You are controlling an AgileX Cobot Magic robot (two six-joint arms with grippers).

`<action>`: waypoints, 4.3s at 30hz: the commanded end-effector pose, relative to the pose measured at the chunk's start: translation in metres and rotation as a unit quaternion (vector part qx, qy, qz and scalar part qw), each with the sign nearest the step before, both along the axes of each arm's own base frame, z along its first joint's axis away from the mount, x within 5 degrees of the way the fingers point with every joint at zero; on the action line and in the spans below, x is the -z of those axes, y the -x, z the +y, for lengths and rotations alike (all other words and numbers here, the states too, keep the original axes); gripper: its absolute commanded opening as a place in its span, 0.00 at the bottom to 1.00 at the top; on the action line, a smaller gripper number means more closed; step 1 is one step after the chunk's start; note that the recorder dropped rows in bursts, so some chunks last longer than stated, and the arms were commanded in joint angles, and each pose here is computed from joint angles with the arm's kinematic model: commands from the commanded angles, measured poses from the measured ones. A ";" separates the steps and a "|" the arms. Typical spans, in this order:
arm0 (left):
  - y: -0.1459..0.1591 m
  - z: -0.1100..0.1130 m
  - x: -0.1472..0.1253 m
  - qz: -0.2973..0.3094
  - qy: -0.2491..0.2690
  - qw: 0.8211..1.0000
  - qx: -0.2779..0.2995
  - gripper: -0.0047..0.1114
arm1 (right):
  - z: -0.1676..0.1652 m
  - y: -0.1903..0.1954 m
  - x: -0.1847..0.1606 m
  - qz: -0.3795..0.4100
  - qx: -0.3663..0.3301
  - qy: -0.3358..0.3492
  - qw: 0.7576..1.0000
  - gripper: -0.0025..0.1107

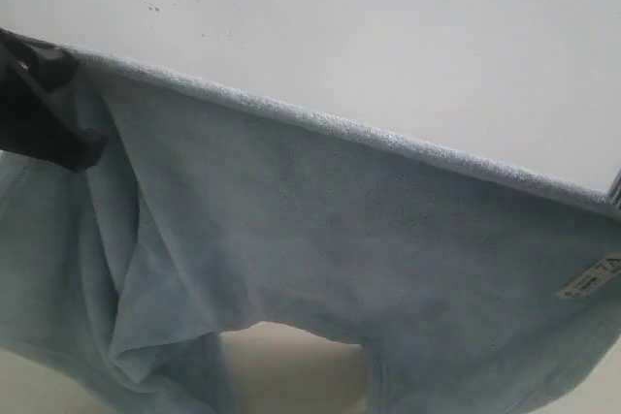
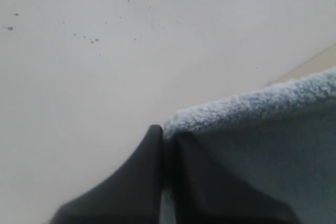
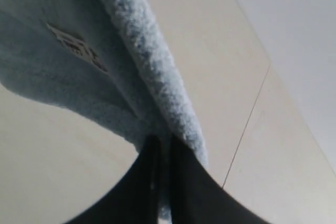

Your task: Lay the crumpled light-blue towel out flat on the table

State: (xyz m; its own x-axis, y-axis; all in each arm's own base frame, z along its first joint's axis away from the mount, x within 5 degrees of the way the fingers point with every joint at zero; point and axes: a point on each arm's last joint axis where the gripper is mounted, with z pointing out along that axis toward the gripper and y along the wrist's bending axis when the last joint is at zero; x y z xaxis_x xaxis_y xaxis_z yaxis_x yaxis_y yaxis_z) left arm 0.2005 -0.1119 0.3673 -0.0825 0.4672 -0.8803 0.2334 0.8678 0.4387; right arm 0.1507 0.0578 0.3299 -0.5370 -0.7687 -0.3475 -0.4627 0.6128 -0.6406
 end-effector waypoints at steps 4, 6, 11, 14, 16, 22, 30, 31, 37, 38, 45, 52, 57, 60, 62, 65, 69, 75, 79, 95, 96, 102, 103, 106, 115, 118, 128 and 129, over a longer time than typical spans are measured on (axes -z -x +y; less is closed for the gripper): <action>0.022 0.031 -0.018 -0.036 0.024 0.998 -0.050 0.07 | -0.034 0.031 -0.023 -0.058 0.029 -0.011 0.998 0.02; 0.028 0.034 -0.013 -0.035 0.024 0.998 -0.043 0.07 | -0.040 0.038 -0.027 -0.069 0.021 -0.018 0.997 0.02; 0.033 0.031 0.010 -0.015 0.010 1.000 -0.004 0.07 | -0.043 0.043 -0.029 -0.068 0.003 -0.012 0.998 0.02; 0.033 0.022 0.030 0.008 -0.004 0.999 0.036 0.07 | -0.040 0.039 -0.027 -0.059 0.000 0.000 0.998 0.02; 0.031 0.012 0.042 0.027 -0.010 0.997 0.075 0.07 | -0.035 0.034 -0.024 -0.047 -0.007 0.015 0.999 0.02; 0.020 -0.022 0.086 0.115 -0.009 0.979 0.169 0.08 | -0.024 0.019 -0.016 -0.023 0.002 0.039 0.999 0.02; -0.005 -0.045 0.148 0.247 -0.006 0.959 0.137 0.56 | -0.021 0.016 -0.013 -0.018 0.009 0.037 0.999 0.02; -0.006 -0.046 0.154 0.261 0.002 0.957 0.128 0.57 | -0.021 0.016 -0.013 -0.018 0.009 0.037 0.999 0.02; -0.013 -0.048 0.176 0.298 -0.005 0.950 0.092 0.51 | -0.022 0.015 -0.014 -0.022 0.010 0.041 0.999 0.02; -0.017 -0.045 0.174 0.287 -0.018 0.955 0.075 0.49 | -0.022 0.015 -0.014 -0.023 0.010 0.043 0.999 0.02; -0.033 -0.040 0.149 0.223 -0.084 0.971 0.033 0.44 | -0.022 0.014 -0.015 -0.030 0.013 0.039 0.999 0.02; -0.003 -0.034 0.139 0.212 -0.043 0.975 0.048 0.44 | -0.020 0.014 -0.015 -0.036 0.011 0.028 0.999 0.02; 0.015 -0.023 0.150 0.248 0.033 0.967 0.043 0.44 | -0.017 0.012 -0.016 -0.047 0.011 0.004 0.999 0.02; 0.027 -0.022 0.169 0.291 0.058 0.953 0.054 0.44 | -0.015 0.012 -0.015 -0.044 0.005 -0.007 0.999 0.02; 0.034 -0.019 0.182 0.319 0.063 0.944 0.056 0.44 | -0.014 0.012 -0.015 -0.047 0.000 -0.013 0.999 0.02; 0.041 -0.013 0.192 0.335 0.056 0.939 0.048 0.44 | -0.013 0.012 -0.015 -0.047 0.002 -0.019 0.999 0.02; 0.058 -0.001 0.213 0.379 0.067 0.922 0.028 0.44 | -0.012 0.012 -0.014 -0.044 0.000 -0.027 0.999 0.02; 0.060 -0.004 0.215 0.390 0.074 0.917 0.045 0.44 | -0.009 0.011 -0.015 -0.053 -0.005 -0.048 0.997 0.02; 0.047 -0.018 0.214 0.397 0.071 0.914 0.053 0.48 | -0.008 0.011 -0.015 -0.053 -0.006 -0.052 0.997 0.02; 0.020 -0.033 0.264 0.456 0.000 0.890 -0.026 0.08 | -0.007 0.011 -0.016 -0.056 -0.009 -0.057 0.997 0.02; 0.019 -0.031 0.264 0.450 -0.005 0.892 -0.037 0.08 | -0.007 0.011 -0.016 -0.056 -0.009 -0.057 0.997 0.02; 0.017 -0.025 0.239 0.401 0.003 0.915 -0.041 0.08 | -0.010 0.012 -0.015 -0.049 0.003 -0.049 0.998 0.02; 0.019 -0.024 0.231 0.393 0.017 0.919 -0.032 0.08 | -0.012 0.012 -0.015 -0.048 0.008 -0.041 0.998 0.02; 0.029 -0.020 0.204 0.360 0.066 0.931 0.002 0.08 | -0.022 0.013 -0.016 -0.048 0.042 0.007 0.998 0.02; 0.072 0.011 0.140 0.236 0.194 0.948 0.091 0.08 | -0.032 0.021 -0.024 -0.076 0.050 0.012 0.996 0.02; 0.086 0.013 0.128 0.219 0.232 0.937 0.143 0.08 | -0.037 0.028 -0.027 -0.084 0.050 -0.008 0.995 0.02; 0.113 -0.001 0.112 0.265 0.327 0.864 0.278 0.08 | -0.052 0.055 -0.033 -0.094 0.034 -0.077 0.992 0.02; 0.114 -0.002 0.112 0.273 0.335 0.856 0.283 0.08 | -0.053 0.056 -0.034 -0.096 0.032 -0.077 0.992 0.02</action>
State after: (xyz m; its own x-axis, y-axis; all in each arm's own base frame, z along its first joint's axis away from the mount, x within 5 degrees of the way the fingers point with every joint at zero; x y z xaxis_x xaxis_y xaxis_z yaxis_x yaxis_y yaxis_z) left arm 0.0922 -0.1108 0.2544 -0.4510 -0.0040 -0.8925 0.6992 0.6199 -0.3561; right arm 0.0991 0.0090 0.3613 -0.5088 -0.6626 -0.5495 -0.3007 0.7350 -0.6078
